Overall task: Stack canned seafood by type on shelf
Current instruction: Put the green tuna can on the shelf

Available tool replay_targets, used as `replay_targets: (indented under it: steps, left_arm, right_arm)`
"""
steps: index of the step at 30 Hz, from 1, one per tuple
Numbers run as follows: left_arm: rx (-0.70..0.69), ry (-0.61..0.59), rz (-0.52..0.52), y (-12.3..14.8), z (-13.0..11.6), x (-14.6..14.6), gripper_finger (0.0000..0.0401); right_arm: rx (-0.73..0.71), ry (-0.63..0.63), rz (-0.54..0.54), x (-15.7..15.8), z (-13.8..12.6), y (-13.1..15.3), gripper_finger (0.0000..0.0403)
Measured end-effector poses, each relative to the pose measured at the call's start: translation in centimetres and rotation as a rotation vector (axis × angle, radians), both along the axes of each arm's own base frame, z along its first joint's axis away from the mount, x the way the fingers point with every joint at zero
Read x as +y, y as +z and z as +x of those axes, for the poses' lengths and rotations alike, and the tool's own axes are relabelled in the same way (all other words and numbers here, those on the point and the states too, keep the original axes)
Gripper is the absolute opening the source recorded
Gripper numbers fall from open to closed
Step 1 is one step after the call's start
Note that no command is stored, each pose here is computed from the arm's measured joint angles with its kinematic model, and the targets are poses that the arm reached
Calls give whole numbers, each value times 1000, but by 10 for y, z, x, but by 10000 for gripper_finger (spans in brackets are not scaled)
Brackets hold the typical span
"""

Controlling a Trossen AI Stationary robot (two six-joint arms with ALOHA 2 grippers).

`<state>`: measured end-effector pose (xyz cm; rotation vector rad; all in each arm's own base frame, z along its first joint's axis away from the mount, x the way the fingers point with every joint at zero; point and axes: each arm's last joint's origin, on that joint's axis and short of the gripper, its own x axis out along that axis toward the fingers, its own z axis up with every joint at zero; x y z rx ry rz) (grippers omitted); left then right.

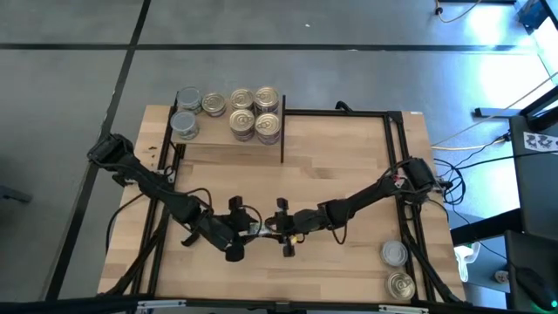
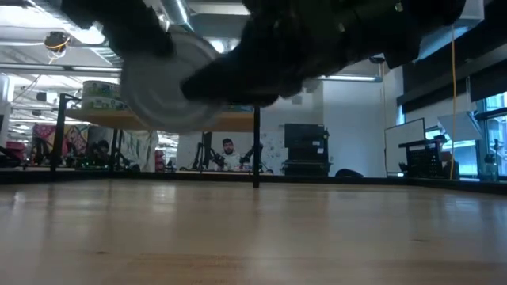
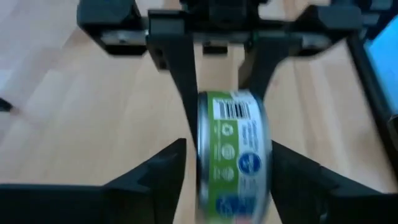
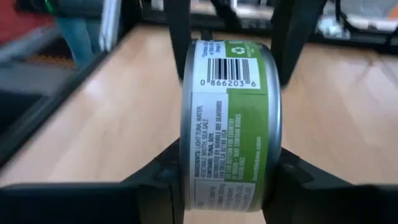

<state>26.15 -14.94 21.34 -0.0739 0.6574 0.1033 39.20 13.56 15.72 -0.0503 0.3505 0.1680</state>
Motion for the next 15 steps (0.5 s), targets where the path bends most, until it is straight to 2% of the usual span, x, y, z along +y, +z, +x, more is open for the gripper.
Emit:
replay_targets:
  steps: [5,10,13,15]
  left_arm:
    - [85,-19,62,20,-11,9,228]
    - [40,-66,115,41,-27,6,231]
    - [24,-133,213,43,-32,-2,232]
    - [37,-182,310,38,-33,-7,232]
  right_arm:
    - [54,-40,-68,-5,-10,18,141]
    - [105,-117,-120,-15,-19,34,141]
    - [96,-151,-102,-29,-17,41,141]
    - [91,-147,-42,-42,-12,43,141]
